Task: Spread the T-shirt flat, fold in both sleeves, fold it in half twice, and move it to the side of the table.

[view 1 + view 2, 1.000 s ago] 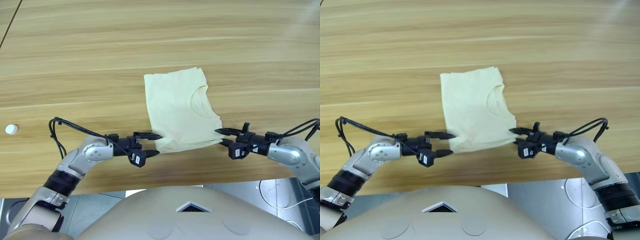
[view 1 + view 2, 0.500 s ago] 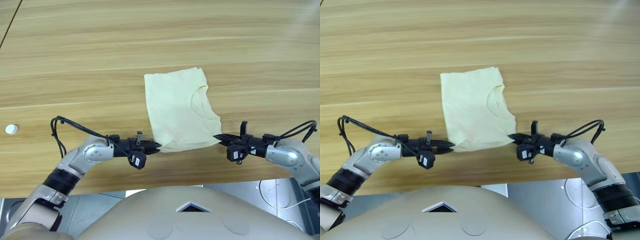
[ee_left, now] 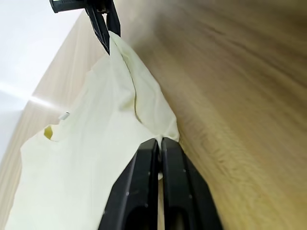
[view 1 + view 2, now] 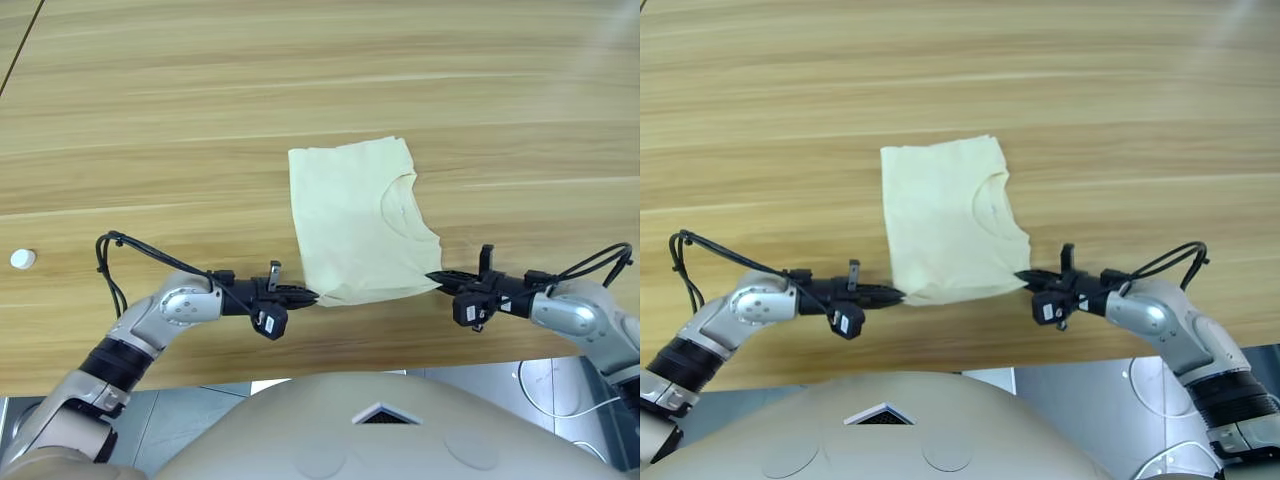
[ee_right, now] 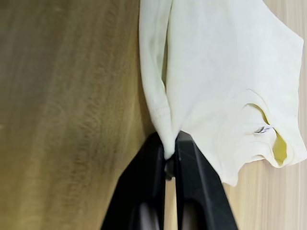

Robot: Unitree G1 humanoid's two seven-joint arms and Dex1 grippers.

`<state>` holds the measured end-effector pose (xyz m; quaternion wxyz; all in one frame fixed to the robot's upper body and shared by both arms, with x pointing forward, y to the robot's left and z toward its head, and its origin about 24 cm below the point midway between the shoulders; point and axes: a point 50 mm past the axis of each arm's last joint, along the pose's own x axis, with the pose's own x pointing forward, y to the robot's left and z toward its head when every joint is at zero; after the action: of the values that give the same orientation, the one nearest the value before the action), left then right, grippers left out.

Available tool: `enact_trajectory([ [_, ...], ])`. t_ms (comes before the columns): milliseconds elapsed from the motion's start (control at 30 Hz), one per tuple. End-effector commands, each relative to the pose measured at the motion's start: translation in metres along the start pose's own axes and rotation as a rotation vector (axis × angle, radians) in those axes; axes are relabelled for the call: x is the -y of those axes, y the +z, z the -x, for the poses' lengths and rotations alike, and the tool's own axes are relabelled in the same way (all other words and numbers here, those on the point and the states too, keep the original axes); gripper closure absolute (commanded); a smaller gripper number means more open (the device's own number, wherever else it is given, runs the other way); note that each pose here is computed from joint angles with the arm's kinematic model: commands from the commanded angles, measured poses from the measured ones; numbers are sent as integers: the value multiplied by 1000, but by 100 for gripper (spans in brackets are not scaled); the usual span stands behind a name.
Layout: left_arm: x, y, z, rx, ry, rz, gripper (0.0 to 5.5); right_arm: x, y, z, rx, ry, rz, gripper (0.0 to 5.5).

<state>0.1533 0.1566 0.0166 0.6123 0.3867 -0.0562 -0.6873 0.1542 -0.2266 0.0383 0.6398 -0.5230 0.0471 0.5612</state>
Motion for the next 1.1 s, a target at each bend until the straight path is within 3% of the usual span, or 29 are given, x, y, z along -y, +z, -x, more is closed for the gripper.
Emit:
enact_trajectory([
  [33,11,5,13,10,-36,54,550,2,8,16,27,-13,24,543],
  [367,26,31,37,150,-3,136,550,-7,43,49,220,-134,44,543],
  [600,32,55,47,323,27,229,550,-15,47,52,177,-128,-5,543],
  [833,11,29,40,271,190,290,550,-2,38,38,130,-156,24,543],
  [1100,-22,9,40,286,430,329,550,52,30,10,143,-321,80,543],
])
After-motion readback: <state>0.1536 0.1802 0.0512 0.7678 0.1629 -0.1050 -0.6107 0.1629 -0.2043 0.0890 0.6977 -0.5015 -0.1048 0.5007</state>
